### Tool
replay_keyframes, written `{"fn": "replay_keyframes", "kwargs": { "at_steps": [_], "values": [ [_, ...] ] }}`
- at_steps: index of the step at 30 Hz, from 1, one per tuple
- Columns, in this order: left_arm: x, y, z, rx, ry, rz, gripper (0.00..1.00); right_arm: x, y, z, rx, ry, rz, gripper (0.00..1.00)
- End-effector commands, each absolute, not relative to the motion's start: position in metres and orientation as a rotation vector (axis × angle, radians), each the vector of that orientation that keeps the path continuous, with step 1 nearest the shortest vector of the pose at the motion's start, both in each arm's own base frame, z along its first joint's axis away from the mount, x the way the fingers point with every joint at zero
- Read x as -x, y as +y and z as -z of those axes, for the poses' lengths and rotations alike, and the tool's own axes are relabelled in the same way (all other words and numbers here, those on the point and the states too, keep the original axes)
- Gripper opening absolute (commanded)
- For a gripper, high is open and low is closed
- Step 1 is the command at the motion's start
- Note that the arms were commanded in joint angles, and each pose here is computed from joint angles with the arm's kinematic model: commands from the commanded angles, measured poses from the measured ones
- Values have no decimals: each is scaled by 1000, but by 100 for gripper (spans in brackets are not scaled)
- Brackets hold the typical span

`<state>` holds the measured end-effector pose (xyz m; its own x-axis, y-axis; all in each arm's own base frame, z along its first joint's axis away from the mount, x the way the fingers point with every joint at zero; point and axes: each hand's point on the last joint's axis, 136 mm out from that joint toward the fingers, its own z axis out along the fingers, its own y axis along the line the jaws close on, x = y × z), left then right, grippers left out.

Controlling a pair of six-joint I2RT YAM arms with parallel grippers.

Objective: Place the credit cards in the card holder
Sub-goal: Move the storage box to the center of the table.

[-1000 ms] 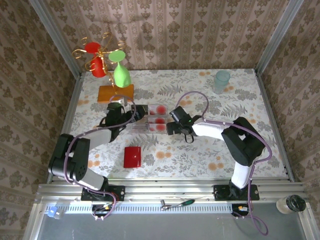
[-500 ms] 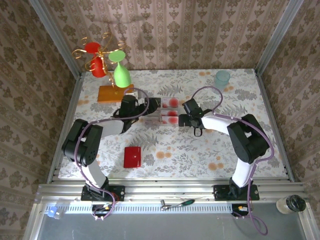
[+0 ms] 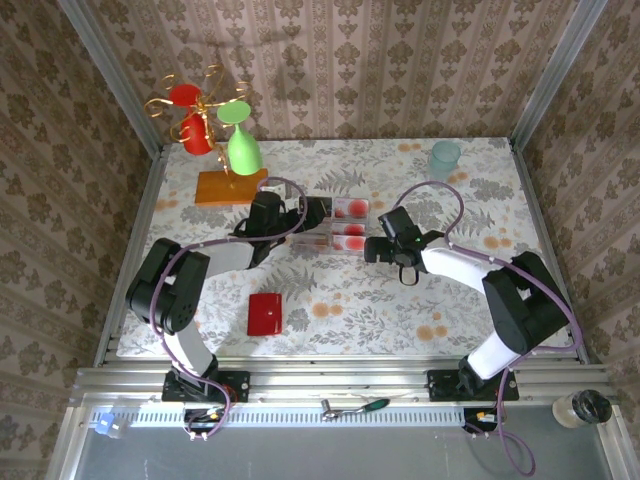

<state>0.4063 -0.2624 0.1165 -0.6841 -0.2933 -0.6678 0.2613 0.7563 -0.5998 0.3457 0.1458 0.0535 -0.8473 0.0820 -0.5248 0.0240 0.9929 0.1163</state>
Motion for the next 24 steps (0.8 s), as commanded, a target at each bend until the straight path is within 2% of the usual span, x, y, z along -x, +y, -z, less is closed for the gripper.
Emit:
{"fn": "replay_keyframes", "kwargs": {
  "at_steps": [1, 10, 20, 24],
  "values": [
    [-413, -269, -125, 26, 2114, 899, 100, -338, 156, -51, -36, 2606, -221, 97],
    [-413, -276, -120, 11, 2129, 900, 100, -352, 159, -29, -57, 2646, -187, 97],
    [-419, -292, -117, 4, 2138, 913, 100, -387, 128, -28, -204, 2633, -113, 97],
    [-422, -295, -121, -1, 2130, 914, 100, -382, 125, -29, -191, 2647, -127, 97]
  ]
}}
